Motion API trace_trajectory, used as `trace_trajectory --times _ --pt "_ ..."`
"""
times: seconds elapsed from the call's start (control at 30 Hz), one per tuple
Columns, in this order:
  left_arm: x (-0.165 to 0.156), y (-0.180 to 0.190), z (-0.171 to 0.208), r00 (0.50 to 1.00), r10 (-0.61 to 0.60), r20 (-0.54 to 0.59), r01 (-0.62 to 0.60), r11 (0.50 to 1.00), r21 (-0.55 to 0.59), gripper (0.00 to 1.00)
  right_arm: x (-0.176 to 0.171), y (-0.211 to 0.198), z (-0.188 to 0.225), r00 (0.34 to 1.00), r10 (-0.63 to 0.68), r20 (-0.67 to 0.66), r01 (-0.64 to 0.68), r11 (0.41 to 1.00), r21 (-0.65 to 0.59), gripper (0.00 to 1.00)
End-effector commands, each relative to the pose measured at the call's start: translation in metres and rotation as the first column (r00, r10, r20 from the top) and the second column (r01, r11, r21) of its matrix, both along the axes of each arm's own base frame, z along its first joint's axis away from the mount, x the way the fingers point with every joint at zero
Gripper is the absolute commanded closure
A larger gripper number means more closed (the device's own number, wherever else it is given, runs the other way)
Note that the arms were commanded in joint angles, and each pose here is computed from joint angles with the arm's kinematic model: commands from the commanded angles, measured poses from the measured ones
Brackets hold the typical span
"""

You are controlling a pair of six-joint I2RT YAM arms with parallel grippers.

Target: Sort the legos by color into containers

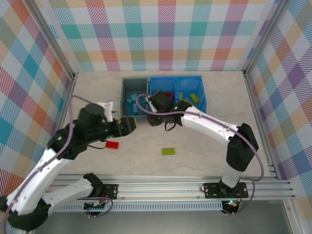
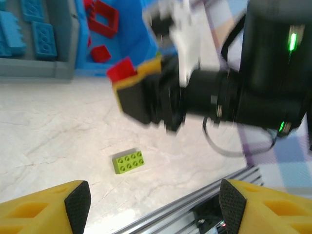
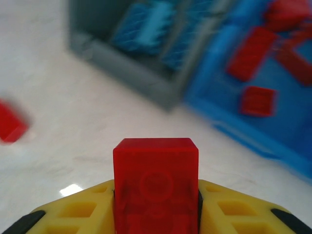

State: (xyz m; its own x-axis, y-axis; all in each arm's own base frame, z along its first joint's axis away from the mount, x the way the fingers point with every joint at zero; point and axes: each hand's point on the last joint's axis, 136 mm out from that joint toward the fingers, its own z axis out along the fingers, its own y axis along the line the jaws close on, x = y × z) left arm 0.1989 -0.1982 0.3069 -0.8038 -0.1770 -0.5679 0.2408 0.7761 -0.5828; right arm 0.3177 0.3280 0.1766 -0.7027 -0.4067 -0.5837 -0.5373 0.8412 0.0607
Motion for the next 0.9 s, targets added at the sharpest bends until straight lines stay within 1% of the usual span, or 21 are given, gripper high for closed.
trace_trajectory --times 0.0,0.1,0.17,0.27,0.5,0.6,0.7,0.77,0.87 --pt "0.022 -0.018 0.007 0.993 0.055 0.101 -0.059 0.997 0.044 0.29 0.024 -0.039 -0.023 0.975 -0.21 -0.069 0.199 0.971 -0.133 0.6" --pt "0.031 -0.03 -0.001 0.988 0.083 0.133 -0.091 0.994 0.053 0.3 0.05 -0.054 -0.036 0.944 -0.326 -0.052 0.303 0.92 -0.249 0.6" --pt "0.034 -0.037 -0.002 0.985 0.084 0.151 -0.094 0.994 0.06 0.3 0.064 -0.062 -0.044 0.925 -0.38 -0.026 0.354 0.882 -0.311 0.6" --pt "0.033 -0.044 -0.002 0.981 0.079 0.176 -0.093 0.993 0.074 0.3 0.078 -0.068 -0.056 0.902 -0.431 -0.033 0.396 0.854 -0.337 0.59" --pt "0.031 -0.045 -0.023 0.985 0.085 0.152 -0.108 0.983 0.146 0.3 0.099 -0.059 -0.076 0.89 -0.452 -0.055 0.401 0.836 -0.376 0.57" --pt "0.029 -0.047 -0.026 0.986 0.079 0.15 -0.1 0.985 0.143 0.3 0.103 -0.061 -0.084 0.879 -0.473 -0.051 0.414 0.814 -0.407 0.56" --pt "0.028 -0.049 -0.026 0.986 0.073 0.152 -0.095 0.986 0.139 0.3 0.108 -0.063 -0.085 0.872 -0.489 -0.03 0.435 0.801 -0.411 0.56" --pt "0.027 -0.05 -0.026 0.986 0.068 0.15 -0.09 0.986 0.139 0.3 0.109 -0.061 -0.081 0.873 -0.488 -0.025 0.439 0.805 -0.4 0.54" --pt "0.025 -0.05 -0.029 0.987 0.067 0.149 -0.09 0.983 0.159 0.3 0.108 -0.05 -0.06 0.892 -0.452 0.006 0.428 0.838 -0.338 0.52"
